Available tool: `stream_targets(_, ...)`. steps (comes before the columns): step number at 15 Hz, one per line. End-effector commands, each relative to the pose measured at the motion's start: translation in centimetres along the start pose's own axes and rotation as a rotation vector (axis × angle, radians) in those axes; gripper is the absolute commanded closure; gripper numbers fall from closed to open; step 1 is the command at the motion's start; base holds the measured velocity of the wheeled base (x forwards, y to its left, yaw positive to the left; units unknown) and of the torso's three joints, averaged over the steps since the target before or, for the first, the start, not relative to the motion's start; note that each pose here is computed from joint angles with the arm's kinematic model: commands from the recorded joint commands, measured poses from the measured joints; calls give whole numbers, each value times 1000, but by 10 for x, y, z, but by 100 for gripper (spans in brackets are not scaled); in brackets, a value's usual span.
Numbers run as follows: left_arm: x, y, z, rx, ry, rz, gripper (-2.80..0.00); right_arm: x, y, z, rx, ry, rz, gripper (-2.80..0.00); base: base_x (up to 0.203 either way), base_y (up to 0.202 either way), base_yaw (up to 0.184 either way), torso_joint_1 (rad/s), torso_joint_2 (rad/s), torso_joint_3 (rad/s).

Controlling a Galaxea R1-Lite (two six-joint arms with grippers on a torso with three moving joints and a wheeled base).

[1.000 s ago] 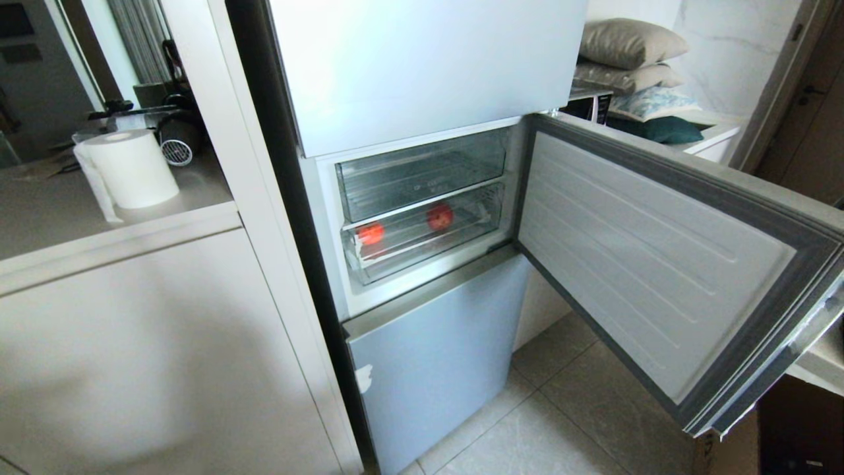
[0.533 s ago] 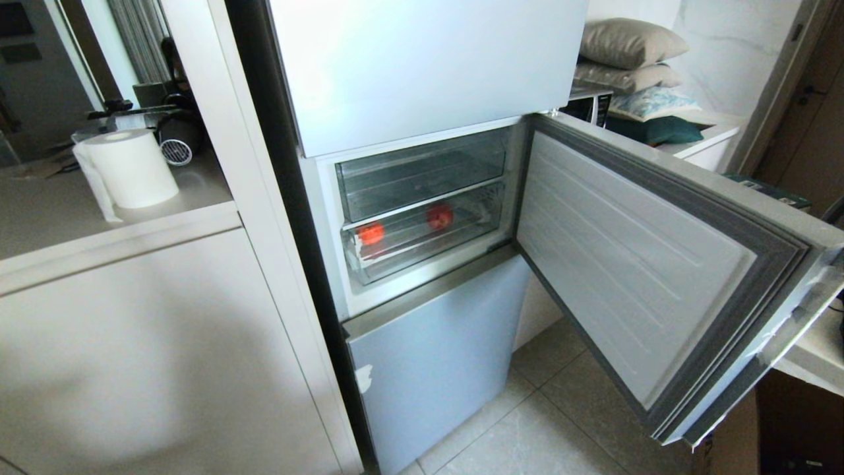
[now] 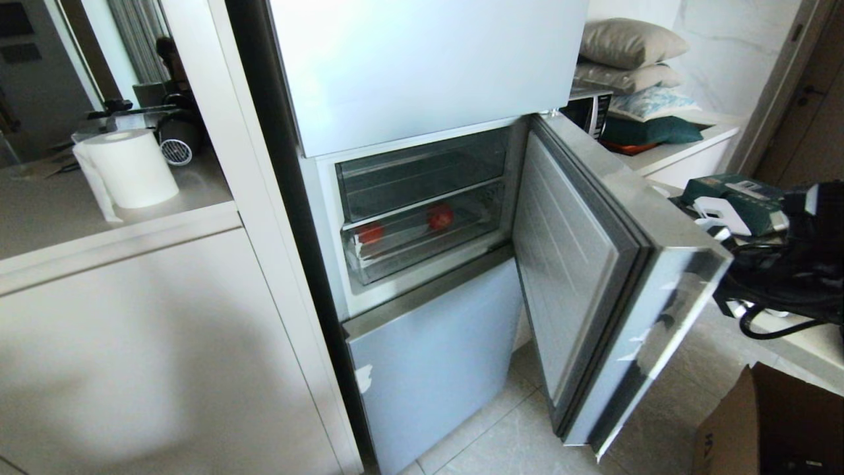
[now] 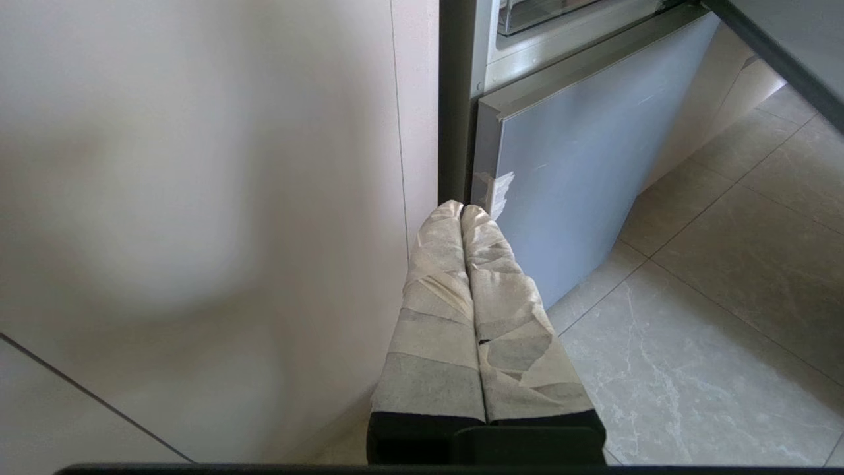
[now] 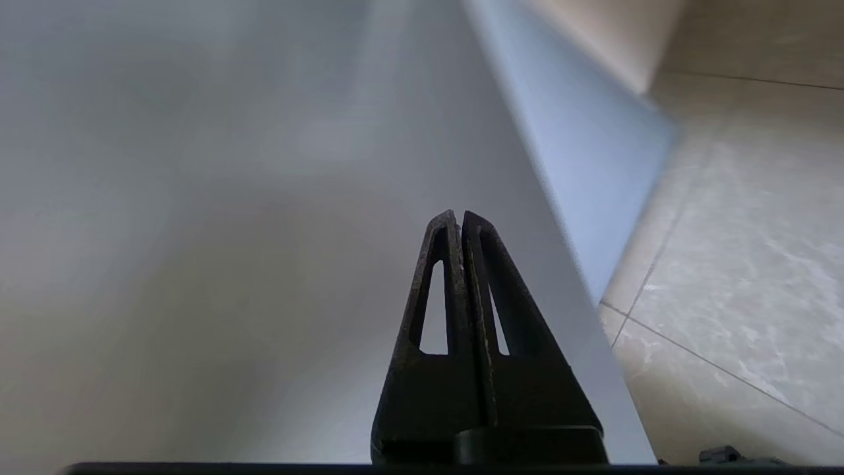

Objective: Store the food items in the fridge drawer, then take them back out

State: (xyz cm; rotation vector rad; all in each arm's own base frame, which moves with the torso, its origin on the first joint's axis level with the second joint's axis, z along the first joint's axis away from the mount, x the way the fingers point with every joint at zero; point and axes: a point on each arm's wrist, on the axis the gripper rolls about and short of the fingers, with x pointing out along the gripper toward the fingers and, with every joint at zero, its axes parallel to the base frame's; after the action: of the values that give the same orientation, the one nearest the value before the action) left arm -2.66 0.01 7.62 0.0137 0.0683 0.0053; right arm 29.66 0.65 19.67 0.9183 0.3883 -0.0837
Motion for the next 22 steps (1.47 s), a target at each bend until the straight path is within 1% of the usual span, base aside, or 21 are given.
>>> stream_targets(1, 0, 0, 0, 0, 2, 0, 0, 18, 31, -36, -57, 61, 47, 0, 0, 0, 0, 0, 0, 0)
stream_targets(3, 0, 0, 0, 0, 2, 0, 0, 40, 60, -62, -105, 84, 90, 0, 0, 0, 0, 0, 0, 0)
stream_targets(5, 0, 0, 0, 0, 2, 0, 0, 64, 81, -89, -175, 93, 105, 0, 0, 0, 0, 0, 0, 0)
stream_targets(8, 0, 0, 0, 0, 2, 0, 0, 110, 112, -129, -286, 62, 135, 0, 0, 0, 0, 0, 0, 0)
stream_targets(9, 0, 0, 0, 0, 2, 0, 0, 127, 119, -141, -322, 51, 146, 0, 0, 0, 0, 0, 0, 0)
stream_targets(11, 0, 0, 0, 0, 2, 0, 0, 158, 132, -163, -369, 29, 187, 0, 0, 0, 0, 0, 0, 0)
stream_targets(12, 0, 0, 0, 0, 2, 0, 0, 172, 133, -173, -394, 41, 215, 0, 0, 0, 0, 0, 0, 0)
stream_targets(13, 0, 0, 0, 0, 2, 2, 0, 182, 133, -182, -424, 79, 267, 0, 0, 0, 0, 0, 0, 0)
stream_targets(14, 0, 0, 0, 0, 2, 0, 0, 186, 134, -184, -434, 98, 332, 0, 0, 0, 0, 0, 0, 0)
stream_targets(15, 0, 0, 0, 0, 2, 0, 0, 187, 131, -185, -434, 89, 354, 0, 0, 0, 0, 0, 0, 0)
stream_targets(17, 0, 0, 0, 0, 2, 0, 0, 185, 125, -187, -433, 73, 467, 0, 0, 0, 0, 0, 0, 0)
stream_targets(18, 0, 0, 0, 0, 2, 0, 0, 184, 121, -187, -450, 83, 502, 0, 0, 0, 0, 0, 0, 0)
stream_targets(20, 0, 0, 0, 0, 2, 0, 0, 174, 113, -187, -465, 107, 486, 0, 0, 0, 0, 0, 0, 0)
stream_targets(21, 0, 0, 0, 0, 2, 0, 0, 160, 109, -183, -471, 121, 473, 0, 0, 0, 0, 0, 0, 0)
stream_targets(22, 0, 0, 0, 0, 2, 0, 0, 139, 111, -172, -473, 112, 484, 0, 0, 0, 0, 0, 0, 0)
